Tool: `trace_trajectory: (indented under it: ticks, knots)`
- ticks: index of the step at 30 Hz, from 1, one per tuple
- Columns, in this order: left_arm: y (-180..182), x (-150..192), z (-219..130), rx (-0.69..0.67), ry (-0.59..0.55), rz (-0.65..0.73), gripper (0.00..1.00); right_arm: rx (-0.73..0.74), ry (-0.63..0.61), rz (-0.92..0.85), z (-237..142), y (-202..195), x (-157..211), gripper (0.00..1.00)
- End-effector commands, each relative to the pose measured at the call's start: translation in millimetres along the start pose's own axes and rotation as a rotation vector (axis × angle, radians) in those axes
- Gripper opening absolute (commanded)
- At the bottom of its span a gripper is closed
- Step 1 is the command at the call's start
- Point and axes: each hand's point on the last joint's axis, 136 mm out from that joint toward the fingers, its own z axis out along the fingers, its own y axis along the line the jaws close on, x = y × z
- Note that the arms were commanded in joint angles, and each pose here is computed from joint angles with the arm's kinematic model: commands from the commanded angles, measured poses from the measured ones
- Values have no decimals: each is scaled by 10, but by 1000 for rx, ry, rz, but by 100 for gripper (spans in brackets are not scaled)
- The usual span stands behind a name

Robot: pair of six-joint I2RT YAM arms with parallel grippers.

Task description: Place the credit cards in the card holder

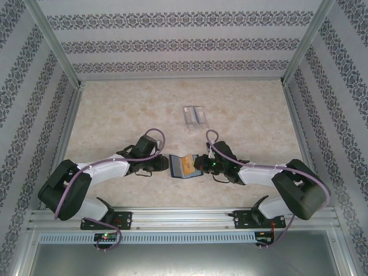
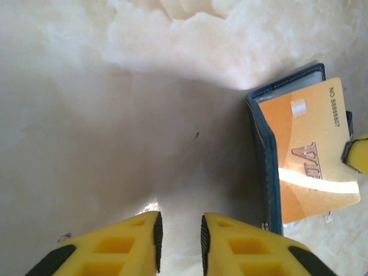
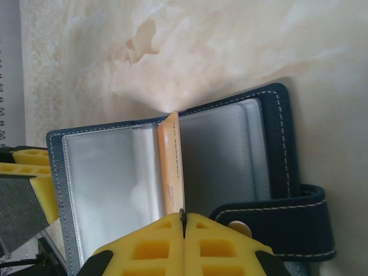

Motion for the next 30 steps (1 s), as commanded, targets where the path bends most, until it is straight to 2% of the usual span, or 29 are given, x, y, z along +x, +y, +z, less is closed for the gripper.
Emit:
trace_trajectory:
  ticks: [1,6,8,9,12,16,21,24,28,30]
  knots:
    - [51,9,43,-54,16,-24,26,-36,11,8,22,26,59,0]
    - [168,16,65,-118,21,-48,24,-36,10,3,31,5,94,0]
    - [238,23,18,-164,18,-74,16,-40,8,13,43,-1,100,0]
    - [305,19,-29,-203,4,-90,15,-46,9,12,54,12,106,0]
    - [464,-25,-237,-271,-61,-121,23,-36,4,-4,88,6,114,0]
    - [277,-57,-441,-152,-97,-132,32,-34,10,6,131,-9,134,0]
    - [-127,21,-455,40,-48,-99,38,-15,11,6,180,-49,145,0]
    - [-229,85,-375,42,-18,-51,38,-28,17,4,221,4,154,0]
    - [-83,117,-286,-50,-14,-31,18,-22,22,10,274,9,180,0]
    - [46,105,-289,-107,-42,-19,12,-32,26,14,291,21,199,0]
